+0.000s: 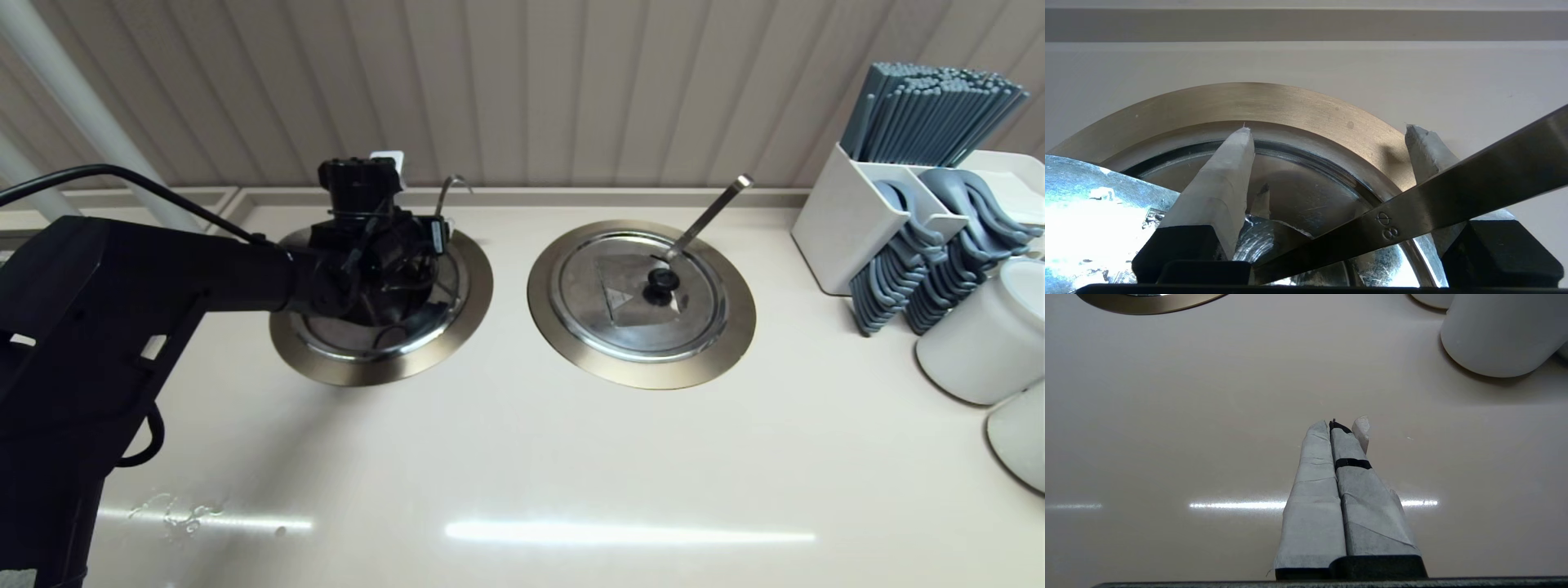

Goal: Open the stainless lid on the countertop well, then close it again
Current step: Stir with a spoon

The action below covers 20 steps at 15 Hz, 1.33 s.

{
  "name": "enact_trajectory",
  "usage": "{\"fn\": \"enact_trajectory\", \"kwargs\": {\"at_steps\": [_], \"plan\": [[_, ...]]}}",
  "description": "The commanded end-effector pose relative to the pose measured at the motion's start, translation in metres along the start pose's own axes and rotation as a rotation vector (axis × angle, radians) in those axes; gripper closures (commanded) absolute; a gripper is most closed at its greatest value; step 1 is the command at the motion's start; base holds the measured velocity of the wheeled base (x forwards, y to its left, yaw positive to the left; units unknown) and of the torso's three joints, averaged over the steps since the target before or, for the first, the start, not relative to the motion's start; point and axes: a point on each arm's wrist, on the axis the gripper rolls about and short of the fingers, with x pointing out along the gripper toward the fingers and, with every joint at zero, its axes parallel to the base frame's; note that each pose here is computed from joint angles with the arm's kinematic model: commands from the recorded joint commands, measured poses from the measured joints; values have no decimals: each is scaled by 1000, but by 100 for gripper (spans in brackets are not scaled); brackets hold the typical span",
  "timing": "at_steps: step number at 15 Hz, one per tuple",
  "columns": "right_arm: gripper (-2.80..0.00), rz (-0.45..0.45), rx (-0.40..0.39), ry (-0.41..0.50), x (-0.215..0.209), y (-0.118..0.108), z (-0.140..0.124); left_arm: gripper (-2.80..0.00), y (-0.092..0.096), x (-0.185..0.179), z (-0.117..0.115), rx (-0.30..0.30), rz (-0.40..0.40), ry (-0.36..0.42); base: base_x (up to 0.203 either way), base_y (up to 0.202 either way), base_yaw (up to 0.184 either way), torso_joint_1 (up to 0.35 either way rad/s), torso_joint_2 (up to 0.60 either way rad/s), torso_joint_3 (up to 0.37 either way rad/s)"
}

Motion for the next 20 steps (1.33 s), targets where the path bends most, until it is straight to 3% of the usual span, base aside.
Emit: {"fn": "enact_trajectory", "kwargs": {"at_steps": [1, 8, 20], "plan": [[0, 1, 0, 0, 0, 0, 0, -280, 0, -4, 6, -14, -1, -10, 0, 0, 0, 0, 0, 0], [0, 1, 1, 0, 0, 0, 0, -280, -25, -6, -7, -35, -53, 23, 0, 0, 0, 0, 0, 0], [0, 1, 0, 0, 0, 0, 0, -280, -18, -24, -2, -17, -54, 58, 0, 0, 0, 0, 0, 0]]}}
